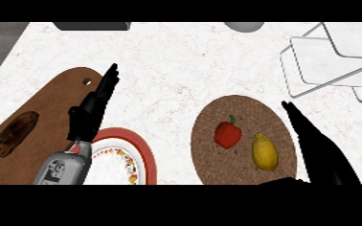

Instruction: Pick the lemon from the placemat and place it in the tiered shelf

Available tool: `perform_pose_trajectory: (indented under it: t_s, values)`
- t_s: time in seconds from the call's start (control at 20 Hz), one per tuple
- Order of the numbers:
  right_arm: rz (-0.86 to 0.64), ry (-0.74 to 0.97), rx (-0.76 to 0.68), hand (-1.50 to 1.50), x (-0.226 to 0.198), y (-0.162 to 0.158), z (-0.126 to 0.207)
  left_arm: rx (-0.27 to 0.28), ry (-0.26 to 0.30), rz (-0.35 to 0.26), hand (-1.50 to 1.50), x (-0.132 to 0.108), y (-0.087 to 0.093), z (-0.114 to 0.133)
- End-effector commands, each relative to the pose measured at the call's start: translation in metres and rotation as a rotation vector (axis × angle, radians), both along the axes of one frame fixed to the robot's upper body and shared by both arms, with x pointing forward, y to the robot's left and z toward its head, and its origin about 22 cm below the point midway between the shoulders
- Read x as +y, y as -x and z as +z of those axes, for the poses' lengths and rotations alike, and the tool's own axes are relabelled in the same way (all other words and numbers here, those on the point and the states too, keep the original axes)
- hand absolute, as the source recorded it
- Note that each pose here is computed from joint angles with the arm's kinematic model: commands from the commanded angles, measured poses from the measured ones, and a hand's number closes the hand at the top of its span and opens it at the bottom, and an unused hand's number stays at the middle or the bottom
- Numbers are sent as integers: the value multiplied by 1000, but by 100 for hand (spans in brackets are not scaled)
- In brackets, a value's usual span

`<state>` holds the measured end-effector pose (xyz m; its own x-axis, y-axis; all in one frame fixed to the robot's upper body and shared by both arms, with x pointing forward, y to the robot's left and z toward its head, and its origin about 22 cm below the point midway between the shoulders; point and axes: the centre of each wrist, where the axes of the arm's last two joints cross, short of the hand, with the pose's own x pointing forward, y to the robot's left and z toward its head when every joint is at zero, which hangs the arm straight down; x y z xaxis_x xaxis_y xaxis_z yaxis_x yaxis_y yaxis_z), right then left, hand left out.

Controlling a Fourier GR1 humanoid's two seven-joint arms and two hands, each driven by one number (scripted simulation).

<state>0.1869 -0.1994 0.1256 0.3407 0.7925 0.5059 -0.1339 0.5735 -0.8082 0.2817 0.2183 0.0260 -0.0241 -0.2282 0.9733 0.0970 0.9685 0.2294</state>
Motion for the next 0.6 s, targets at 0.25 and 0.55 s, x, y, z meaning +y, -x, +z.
perform_pose_trajectory:
  t_s: [0.25,0.55]
  values:
    - [-28,60,73,-150,9,-12,-17,-5,-7,8,0,12,5,-13]
    - [-45,74,85,-150,-13,-12,-18,4,-6,6,0,-4,5,-10]
